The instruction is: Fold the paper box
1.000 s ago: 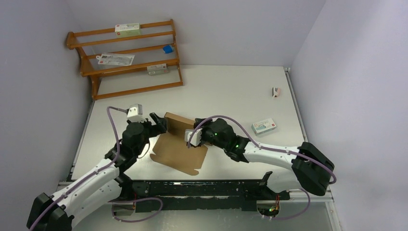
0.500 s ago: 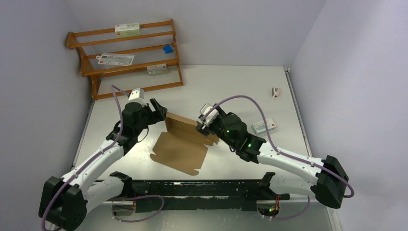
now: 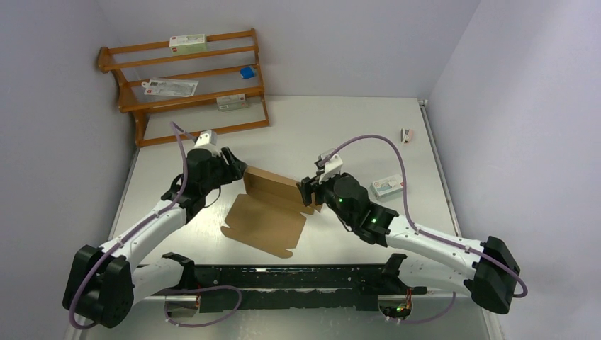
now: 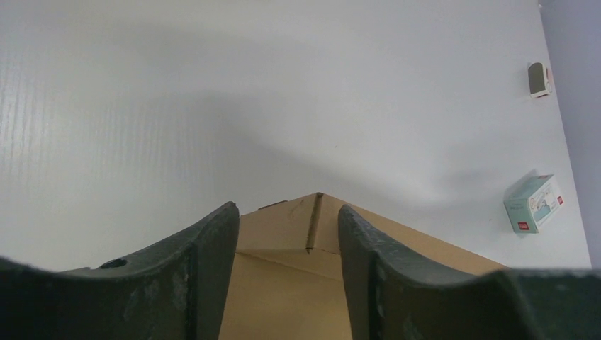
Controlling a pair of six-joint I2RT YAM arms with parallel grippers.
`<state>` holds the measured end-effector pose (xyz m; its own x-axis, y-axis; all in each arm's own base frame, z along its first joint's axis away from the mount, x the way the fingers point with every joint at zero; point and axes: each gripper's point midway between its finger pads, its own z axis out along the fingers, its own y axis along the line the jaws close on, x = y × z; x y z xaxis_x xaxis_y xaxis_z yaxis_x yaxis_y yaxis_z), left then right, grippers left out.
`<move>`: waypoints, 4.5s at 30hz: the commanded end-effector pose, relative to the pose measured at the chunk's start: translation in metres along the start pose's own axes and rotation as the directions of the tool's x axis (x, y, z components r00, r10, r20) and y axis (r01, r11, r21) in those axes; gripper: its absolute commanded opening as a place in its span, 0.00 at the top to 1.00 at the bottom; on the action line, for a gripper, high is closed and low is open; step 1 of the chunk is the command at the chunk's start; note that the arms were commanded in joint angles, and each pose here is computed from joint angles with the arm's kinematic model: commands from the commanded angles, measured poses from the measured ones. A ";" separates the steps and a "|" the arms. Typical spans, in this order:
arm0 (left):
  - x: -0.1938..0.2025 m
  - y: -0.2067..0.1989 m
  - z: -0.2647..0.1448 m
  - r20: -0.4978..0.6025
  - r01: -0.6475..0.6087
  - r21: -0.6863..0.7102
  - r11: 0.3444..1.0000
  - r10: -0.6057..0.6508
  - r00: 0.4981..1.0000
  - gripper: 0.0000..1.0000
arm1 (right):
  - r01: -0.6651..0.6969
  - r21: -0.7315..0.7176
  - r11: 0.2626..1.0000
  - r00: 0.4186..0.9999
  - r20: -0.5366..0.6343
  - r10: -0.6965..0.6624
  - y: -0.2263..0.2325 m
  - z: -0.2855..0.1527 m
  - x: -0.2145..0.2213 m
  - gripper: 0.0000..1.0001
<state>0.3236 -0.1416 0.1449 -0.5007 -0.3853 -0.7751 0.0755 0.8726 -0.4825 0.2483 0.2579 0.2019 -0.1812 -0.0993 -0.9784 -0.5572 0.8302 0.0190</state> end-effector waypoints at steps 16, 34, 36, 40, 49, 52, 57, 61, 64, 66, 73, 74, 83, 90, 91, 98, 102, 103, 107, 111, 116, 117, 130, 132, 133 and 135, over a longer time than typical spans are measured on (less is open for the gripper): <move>0.031 0.008 0.006 -0.066 0.046 0.047 0.998 -0.043 0.997 0.63 | -0.266 0.130 0.955 0.940 -0.184 0.287 0.004 -0.002 0.026 0.37; 0.031 0.005 -0.004 -0.051 0.073 0.070 0.995 -0.070 0.996 0.64 | -0.391 0.158 0.906 0.866 -0.270 0.421 0.019 0.005 0.068 0.49; 0.031 0.004 -0.006 -0.052 0.074 0.075 0.994 -0.070 0.996 0.64 | -0.399 0.164 0.902 0.863 -0.265 0.430 0.020 0.008 0.072 0.49; 0.031 0.003 -0.009 -0.053 0.075 0.083 0.994 -0.071 0.996 0.64 | -0.425 0.160 0.891 0.869 -0.203 0.451 0.017 0.012 0.064 0.49; 0.034 0.002 -0.020 -0.051 0.085 0.096 0.992 -0.080 0.995 0.67 | -0.400 0.056 0.915 0.910 -0.096 0.403 0.021 0.035 0.029 0.50; 0.031 0.004 -0.028 -0.030 0.088 0.088 0.992 -0.085 0.996 0.68 | -0.389 0.018 0.921 0.917 -0.082 0.390 0.022 0.046 0.024 0.50; 0.029 0.010 -0.038 -0.002 0.082 0.061 0.995 -0.082 0.997 0.69 | -0.385 -0.051 0.921 0.921 -0.079 0.381 0.025 0.064 0.019 0.50; 0.030 0.014 -0.039 -0.004 0.075 0.046 0.996 -0.075 0.997 0.69 | -0.460 -0.064 0.886 0.887 -0.088 0.454 0.019 0.072 0.020 0.49; 0.032 0.016 -0.039 -0.007 0.072 0.039 0.997 -0.072 0.997 0.69 | -0.525 -0.084 0.847 0.850 -0.104 0.517 0.016 0.072 0.021 0.43; 0.032 0.017 -0.039 -0.005 0.070 0.036 0.997 -0.070 0.998 0.69 | -0.553 -0.101 0.827 0.832 -0.115 0.543 0.018 0.070 0.020 0.40; 0.029 0.016 -0.042 0.008 0.056 0.037 0.998 -0.057 0.998 0.70 | -0.649 -0.063 0.758 0.759 -0.111 0.641 0.008 0.066 0.017 0.38; 0.029 0.017 -0.042 0.009 0.055 0.037 0.998 -0.055 0.998 0.71 | -0.657 -0.037 0.753 0.752 -0.103 0.651 0.004 0.067 0.019 0.38; 0.031 0.017 -0.044 0.010 0.049 0.044 0.998 -0.050 0.999 0.71 | -0.683 0.034 0.730 0.721 -0.135 0.680 0.000 0.069 0.050 0.57; 0.031 0.015 -0.044 0.008 0.054 0.055 0.997 -0.055 0.998 0.71 | -0.692 0.016 0.722 0.712 -0.151 0.686 0.003 0.065 0.067 0.69; 0.032 0.015 -0.044 0.007 0.056 0.058 0.997 -0.056 0.998 0.71 | -0.692 0.016 0.722 0.711 -0.154 0.686 0.003 0.064 0.070 0.70; 0.035 0.015 -0.043 -0.001 0.061 0.064 0.996 -0.061 0.998 0.71 | -0.695 -0.025 0.719 0.714 -0.149 0.685 0.008 0.063 0.066 0.69; 0.031 0.016 -0.045 0.013 0.057 0.048 0.997 -0.057 0.998 0.70 | -0.660 -0.051 0.750 0.749 -0.122 0.651 0.006 0.058 0.050 0.62; 0.030 0.017 -0.045 0.017 0.057 0.045 0.997 -0.058 0.998 0.69 | -0.644 -0.060 0.763 0.763 -0.112 0.636 0.005 0.056 0.046 0.61; 0.029 0.018 -0.046 0.020 0.053 0.038 0.998 -0.054 0.998 0.67 | -0.585 -0.137 0.800 0.811 -0.077 0.580 0.007 0.044 0.034 0.55; 0.029 0.019 -0.045 0.023 0.049 0.037 0.998 -0.050 0.998 0.67 | -0.551 -0.156 0.820 0.832 -0.025 0.555 0.001 0.030 0.035 0.48; 0.030 0.018 -0.045 0.027 0.053 0.046 0.998 -0.054 0.998 0.66 | -0.543 -0.098 0.834 0.836 0.026 0.548 -0.016 0.014 0.058 0.41; 0.029 0.018 -0.045 0.027 0.050 0.045 0.998 -0.052 0.998 0.66 | -0.550 -0.086 0.831 0.832 0.031 0.554 -0.019 0.011 0.063 0.40; 0.025 0.014 -0.046 0.025 0.038 0.052 0.998 -0.040 0.999 0.64 | -0.601 0.048 0.798 0.799 0.074 0.597 -0.028 0.026 0.119 0.41; 0.025 0.014 -0.047 0.025 0.036 0.051 0.998 -0.037 0.999 0.64 | -0.596 0.083 0.799 0.803 0.091 0.590 -0.030 0.030 0.125 0.41; 0.025 0.014 -0.046 0.025 0.035 0.053 0.998 -0.036 0.999 0.64 | -0.597 0.079 0.798 0.801 0.108 0.589 -0.029 0.032 0.123 0.41; 0.026 0.014 -0.046 0.021 0.037 0.055 0.998 -0.038 0.999 0.64 | -0.599 0.104 0.794 0.800 0.110 0.590 -0.030 0.036 0.131 0.41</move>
<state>0.2732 -0.1279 0.1377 -0.4744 -0.4415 -0.7616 0.1060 0.8302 -0.5473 0.2505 0.2400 0.0466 -0.5003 0.3680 -0.7838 -0.2864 0.7839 0.5508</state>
